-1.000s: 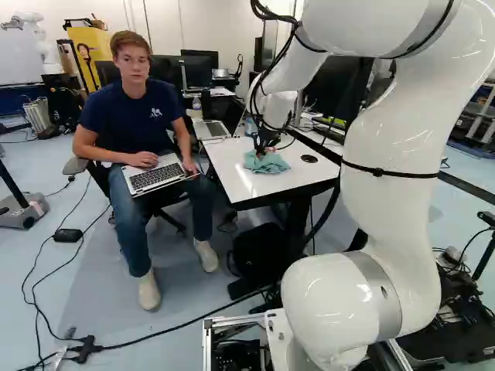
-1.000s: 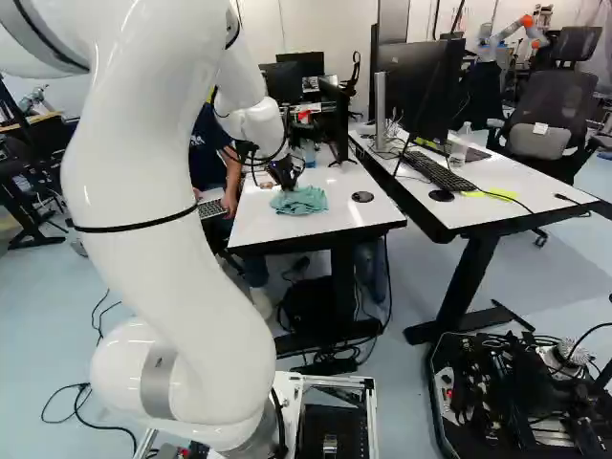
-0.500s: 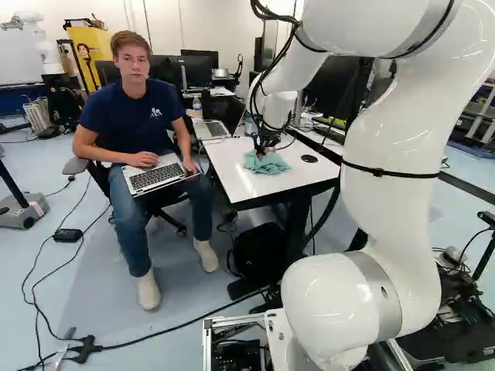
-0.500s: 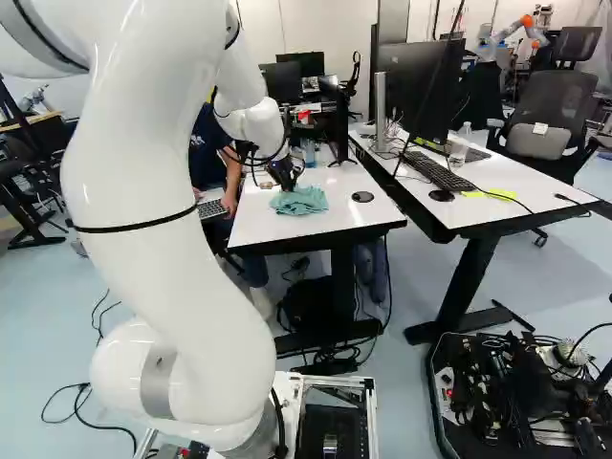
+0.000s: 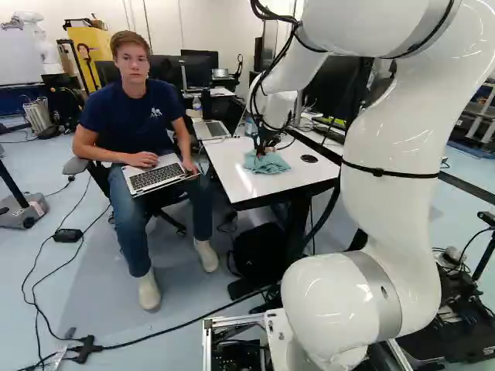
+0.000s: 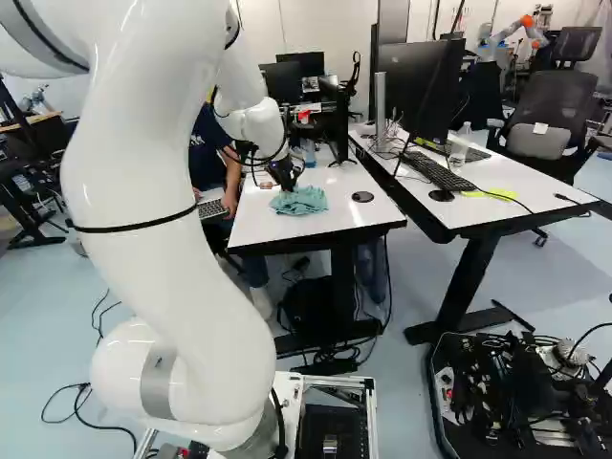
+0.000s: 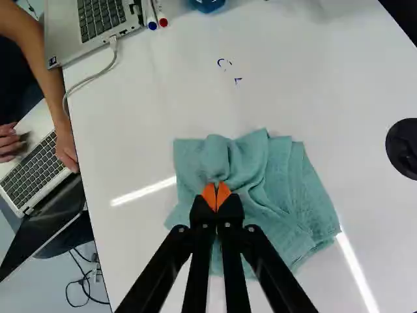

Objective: Clean the table with the green towel

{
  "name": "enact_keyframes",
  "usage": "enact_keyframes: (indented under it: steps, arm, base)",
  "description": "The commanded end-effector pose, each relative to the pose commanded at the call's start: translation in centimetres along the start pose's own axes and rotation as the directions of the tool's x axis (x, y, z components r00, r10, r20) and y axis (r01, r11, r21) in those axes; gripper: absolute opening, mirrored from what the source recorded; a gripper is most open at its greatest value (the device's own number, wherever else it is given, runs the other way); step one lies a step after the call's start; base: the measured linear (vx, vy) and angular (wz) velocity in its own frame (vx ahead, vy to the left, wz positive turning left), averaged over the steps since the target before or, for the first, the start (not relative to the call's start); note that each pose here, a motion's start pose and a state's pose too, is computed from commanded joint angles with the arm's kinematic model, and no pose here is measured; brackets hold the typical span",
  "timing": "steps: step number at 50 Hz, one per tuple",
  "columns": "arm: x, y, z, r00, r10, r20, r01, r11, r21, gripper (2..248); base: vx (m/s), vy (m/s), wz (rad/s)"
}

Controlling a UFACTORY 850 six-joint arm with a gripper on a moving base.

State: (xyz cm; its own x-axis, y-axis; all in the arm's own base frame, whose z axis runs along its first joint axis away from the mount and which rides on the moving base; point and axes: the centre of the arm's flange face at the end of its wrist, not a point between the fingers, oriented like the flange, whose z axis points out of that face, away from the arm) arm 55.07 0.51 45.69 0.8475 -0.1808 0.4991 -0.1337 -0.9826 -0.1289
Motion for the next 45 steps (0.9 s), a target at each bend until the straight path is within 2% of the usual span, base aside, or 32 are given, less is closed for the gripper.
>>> enact_keyframes:
  steps: [15,45]
  arm:
    - [0.3,-0.1,-0.4,1.000,0.000,-0.009,0.000,1.000,0.002,22]
    - [3.3,-0.7,-2.8,0.996,-0.003,-0.084,0.004,1.000,0.015,22]
  base:
    - [0.000,0.000,0.000]
    - [0.000,0.000,0.000]
